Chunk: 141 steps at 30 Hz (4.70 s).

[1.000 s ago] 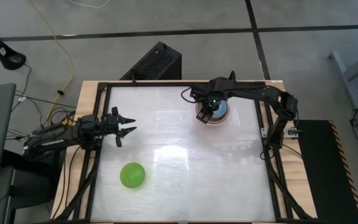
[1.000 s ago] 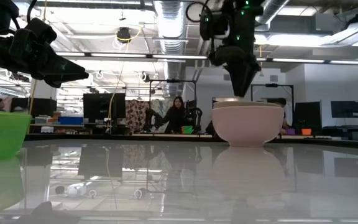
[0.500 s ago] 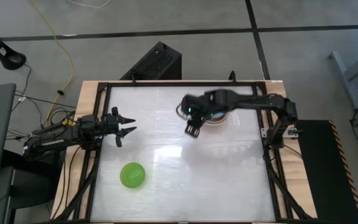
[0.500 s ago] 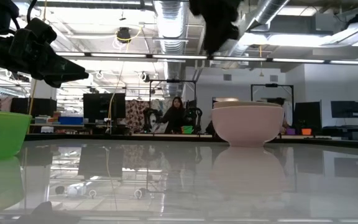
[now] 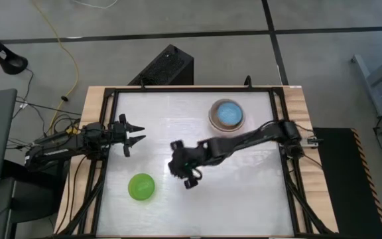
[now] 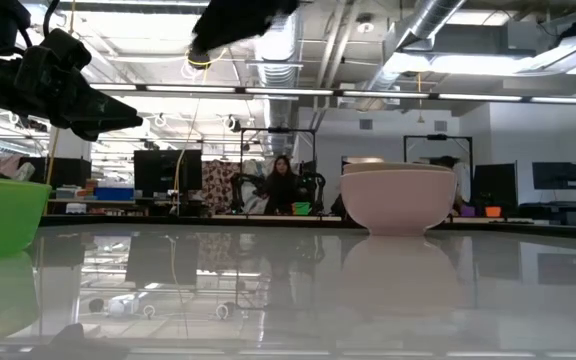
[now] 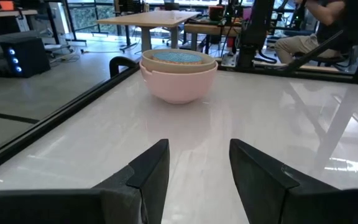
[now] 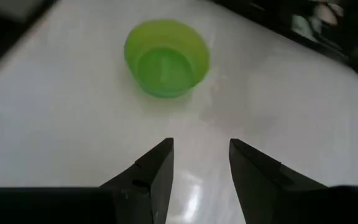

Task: Nest bowls inside each other
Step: Stack the green bowl on top of the blue bowl

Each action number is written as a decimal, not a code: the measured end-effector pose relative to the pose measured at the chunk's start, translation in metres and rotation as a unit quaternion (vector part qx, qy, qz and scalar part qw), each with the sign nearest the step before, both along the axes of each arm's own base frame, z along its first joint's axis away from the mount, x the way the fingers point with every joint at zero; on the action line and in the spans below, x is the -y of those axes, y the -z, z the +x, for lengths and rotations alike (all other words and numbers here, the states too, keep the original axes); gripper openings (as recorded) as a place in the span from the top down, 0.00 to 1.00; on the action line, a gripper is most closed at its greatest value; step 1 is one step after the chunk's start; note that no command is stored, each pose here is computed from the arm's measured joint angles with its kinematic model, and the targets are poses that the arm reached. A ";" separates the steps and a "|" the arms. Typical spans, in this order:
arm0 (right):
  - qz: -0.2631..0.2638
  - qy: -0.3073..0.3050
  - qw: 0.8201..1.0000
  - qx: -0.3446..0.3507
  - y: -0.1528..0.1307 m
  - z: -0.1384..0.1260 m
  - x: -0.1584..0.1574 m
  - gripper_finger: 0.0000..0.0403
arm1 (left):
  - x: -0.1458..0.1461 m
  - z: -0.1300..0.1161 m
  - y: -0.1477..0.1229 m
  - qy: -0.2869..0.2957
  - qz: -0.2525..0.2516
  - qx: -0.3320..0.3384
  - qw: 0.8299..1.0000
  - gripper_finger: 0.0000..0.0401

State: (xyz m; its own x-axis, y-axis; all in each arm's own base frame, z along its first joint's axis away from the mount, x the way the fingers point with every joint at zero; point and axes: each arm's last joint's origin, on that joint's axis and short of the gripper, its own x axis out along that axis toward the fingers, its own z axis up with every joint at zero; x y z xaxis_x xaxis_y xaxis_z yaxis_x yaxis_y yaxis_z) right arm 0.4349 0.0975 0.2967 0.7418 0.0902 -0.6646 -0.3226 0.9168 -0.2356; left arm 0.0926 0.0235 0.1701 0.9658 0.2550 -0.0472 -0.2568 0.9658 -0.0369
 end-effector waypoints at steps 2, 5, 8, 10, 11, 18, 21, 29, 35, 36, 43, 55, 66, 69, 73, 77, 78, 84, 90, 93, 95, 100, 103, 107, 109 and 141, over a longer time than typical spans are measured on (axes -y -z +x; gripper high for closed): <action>-0.029 -0.031 0.999 0.004 0.020 0.012 -0.007 0.57 | 0.000 0.000 0.000 0.000 0.000 0.000 1.000 0.61; -0.036 -0.054 0.997 0.033 0.040 0.030 -0.013 0.57 | 0.000 0.000 0.000 0.000 0.000 0.000 1.000 0.61; -0.024 -0.099 0.993 0.064 0.057 0.044 -0.019 0.57 | 0.000 0.000 0.000 0.000 0.000 0.000 1.000 0.61; -0.028 -0.128 0.988 0.079 0.070 0.052 -0.020 0.57 | 0.000 0.000 0.000 0.000 0.000 0.000 1.000 0.61; -0.028 -0.143 0.986 0.085 0.075 0.055 -0.021 0.57 | 0.000 0.000 0.000 0.000 0.000 0.000 1.000 0.61; -0.018 -0.224 0.964 0.143 0.094 0.070 -0.018 0.57 | 0.000 0.000 0.000 0.000 0.000 0.000 1.000 0.61; -0.030 -0.235 0.962 0.135 0.107 0.074 -0.016 0.57 | 0.000 0.000 0.000 0.001 0.000 0.000 1.000 0.61; -0.070 -0.268 0.946 0.166 0.122 0.079 -0.025 0.57 | 0.000 0.000 0.000 0.001 0.000 0.000 1.000 0.61; -0.077 -0.272 0.944 0.172 0.120 0.078 -0.026 0.57 | 0.000 0.000 0.000 0.001 0.000 0.000 1.000 0.61; -0.081 -0.274 0.943 0.171 0.120 0.078 -0.026 0.57 | 0.000 0.000 0.000 0.001 0.000 0.000 1.000 0.61; -0.115 -0.294 0.934 0.166 0.151 0.086 -0.026 0.57 | 0.000 0.000 0.000 0.000 0.000 0.000 1.000 0.61; -0.159 -0.276 0.930 0.182 0.148 0.098 -0.026 0.63 | 0.000 0.001 0.001 0.000 -0.001 -0.004 1.000 0.61; -0.123 -0.250 0.937 0.208 0.142 0.101 -0.024 0.97 | 0.000 0.001 0.000 0.000 -0.001 -0.004 1.000 0.61; -0.116 -0.244 0.944 0.191 0.145 0.101 -0.020 0.96 | 0.000 0.001 0.001 0.000 -0.001 -0.004 1.000 0.61; -0.092 -0.226 0.958 0.149 0.146 0.098 -0.015 0.98 | 0.000 0.001 0.000 0.000 -0.001 -0.004 1.000 0.61; -0.051 -0.198 0.968 0.145 0.135 0.096 -0.016 0.99 | 0.000 0.001 0.001 0.000 -0.001 -0.004 1.000 0.61; -0.043 -0.192 0.970 0.146 0.133 0.096 -0.016 0.99 | 0.000 0.001 0.001 0.000 -0.001 -0.004 1.000 0.61; -0.036 -0.160 0.980 0.116 0.130 0.092 -0.016 0.99 | 0.000 0.001 0.001 -0.001 -0.001 -0.004 1.000 0.61; -0.056 -0.129 0.984 0.107 0.104 0.081 -0.028 0.99 | 0.000 0.001 0.001 -0.001 -0.001 -0.004 1.000 0.61; -0.031 -0.088 0.990 0.108 0.094 0.077 -0.035 0.99 | 0.000 0.001 0.000 -0.001 -0.001 -0.004 1.000 0.61; -0.011 -0.046 0.993 0.105 0.085 0.073 -0.037 0.98 | 0.000 0.001 0.001 -0.001 -0.001 -0.004 1.000 0.61; 0.087 0.081 0.983 0.137 0.064 0.072 -0.031 0.94 | 0.000 0.001 0.001 -0.001 -0.001 -0.004 1.000 0.61; 0.160 0.135 0.964 0.165 0.062 0.078 -0.026 0.88 | 0.000 0.001 0.001 -0.001 -0.001 -0.004 1.000 0.61; 0.219 0.158 0.942 0.201 0.075 0.089 -0.023 0.74 | 0.000 0.001 0.001 -0.001 -0.001 -0.004 1.000 0.61; 0.253 0.171 0.928 0.213 0.090 0.096 -0.024 0.65 | 0.000 0.001 0.001 -0.001 -0.001 -0.004 1.000 0.61; 0.281 0.253 0.920 0.107 0.143 0.145 -0.021 0.28 | -0.001 0.000 0.000 -0.017 0.000 -0.003 1.000 0.61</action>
State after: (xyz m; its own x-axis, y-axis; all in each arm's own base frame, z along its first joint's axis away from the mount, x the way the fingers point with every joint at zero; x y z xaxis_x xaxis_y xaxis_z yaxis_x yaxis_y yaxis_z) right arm 0.5799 0.1189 0.1539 0.8918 -0.0177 -0.4521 0.1770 0.9333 0.3124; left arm 0.0929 0.0246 0.1698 0.9566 0.2869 -0.0522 -0.2888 0.9567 -0.0350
